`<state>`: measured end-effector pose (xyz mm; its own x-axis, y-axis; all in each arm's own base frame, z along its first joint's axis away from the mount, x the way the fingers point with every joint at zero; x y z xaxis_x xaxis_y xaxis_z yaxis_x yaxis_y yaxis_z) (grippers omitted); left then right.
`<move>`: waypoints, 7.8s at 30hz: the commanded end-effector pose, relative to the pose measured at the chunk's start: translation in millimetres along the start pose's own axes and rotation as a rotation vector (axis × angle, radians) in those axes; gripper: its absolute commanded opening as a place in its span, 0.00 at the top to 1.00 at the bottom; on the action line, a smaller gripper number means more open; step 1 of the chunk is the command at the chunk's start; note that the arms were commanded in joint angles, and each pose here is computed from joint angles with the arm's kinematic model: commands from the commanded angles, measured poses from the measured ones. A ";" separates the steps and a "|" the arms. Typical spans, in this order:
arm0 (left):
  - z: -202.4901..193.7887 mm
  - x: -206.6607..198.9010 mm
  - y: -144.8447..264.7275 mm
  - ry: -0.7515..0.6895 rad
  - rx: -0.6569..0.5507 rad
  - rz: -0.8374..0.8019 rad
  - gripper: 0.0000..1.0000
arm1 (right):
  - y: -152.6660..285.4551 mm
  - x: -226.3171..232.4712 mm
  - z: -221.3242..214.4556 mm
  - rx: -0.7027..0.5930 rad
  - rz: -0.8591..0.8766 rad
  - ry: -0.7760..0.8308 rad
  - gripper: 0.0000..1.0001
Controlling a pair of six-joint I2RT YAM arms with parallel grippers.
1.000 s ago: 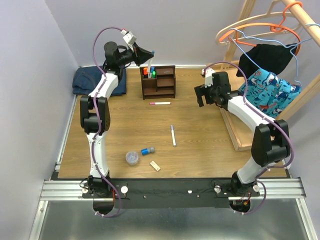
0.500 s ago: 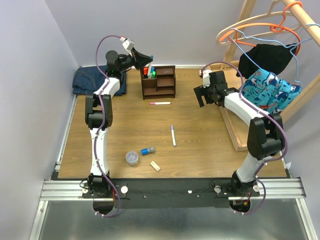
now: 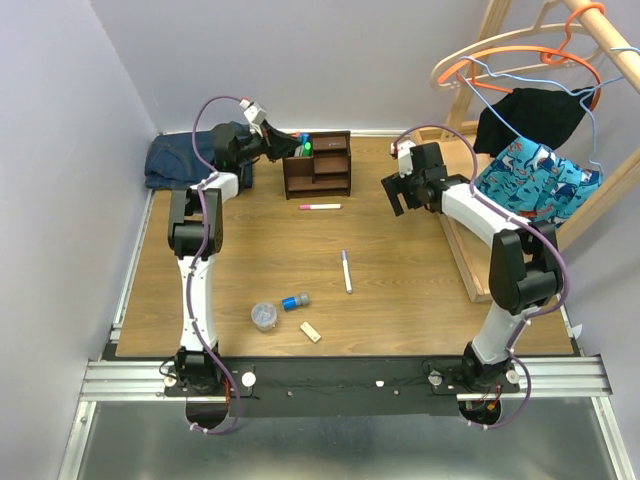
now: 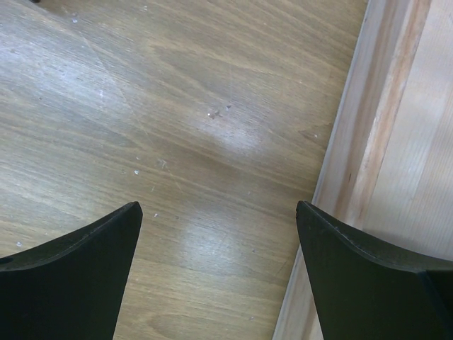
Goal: Sort the stationery into containers
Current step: Place the pen in the storage box, then pick up the pen from the center of the board, then place the pen in the storage box, then pick up the pen from the center of the board.
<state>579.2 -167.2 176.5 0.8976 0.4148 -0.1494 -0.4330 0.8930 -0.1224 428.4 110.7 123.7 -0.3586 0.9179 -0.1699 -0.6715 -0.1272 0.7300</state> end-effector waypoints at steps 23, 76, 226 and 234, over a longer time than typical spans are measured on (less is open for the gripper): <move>59.2 -189.7 6.1 -0.207 0.555 -0.064 0.47 | 49.7 9.2 1.1 -0.114 0.012 -0.100 0.02; 14.9 -175.3 224.1 0.107 0.546 0.939 0.41 | -22.1 209.9 -133.0 0.552 0.150 -0.131 0.54; 47.3 -147.8 195.0 -0.001 0.426 0.636 0.34 | -105.6 249.1 88.8 -0.245 0.836 0.766 0.36; 47.1 -143.3 197.3 0.010 0.431 0.648 0.34 | -120.2 251.9 66.0 -0.161 0.865 0.753 0.44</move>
<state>365.9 -43.5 219.7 0.4709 0.8803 -0.0576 -0.7998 0.4536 0.3931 472.1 385.4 60.9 -0.9905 0.0504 -0.1282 -0.1240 -0.7327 0.6692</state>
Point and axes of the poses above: each gripper's point midway between its finger pads, its own y axis back along the fingers, its own x axis along the line the jaws close on, z = x × y, the point moved 3 cm from there along y, back along the fingers, and after that the axes turned 4 degrees about -y, right-handed, at the moved point
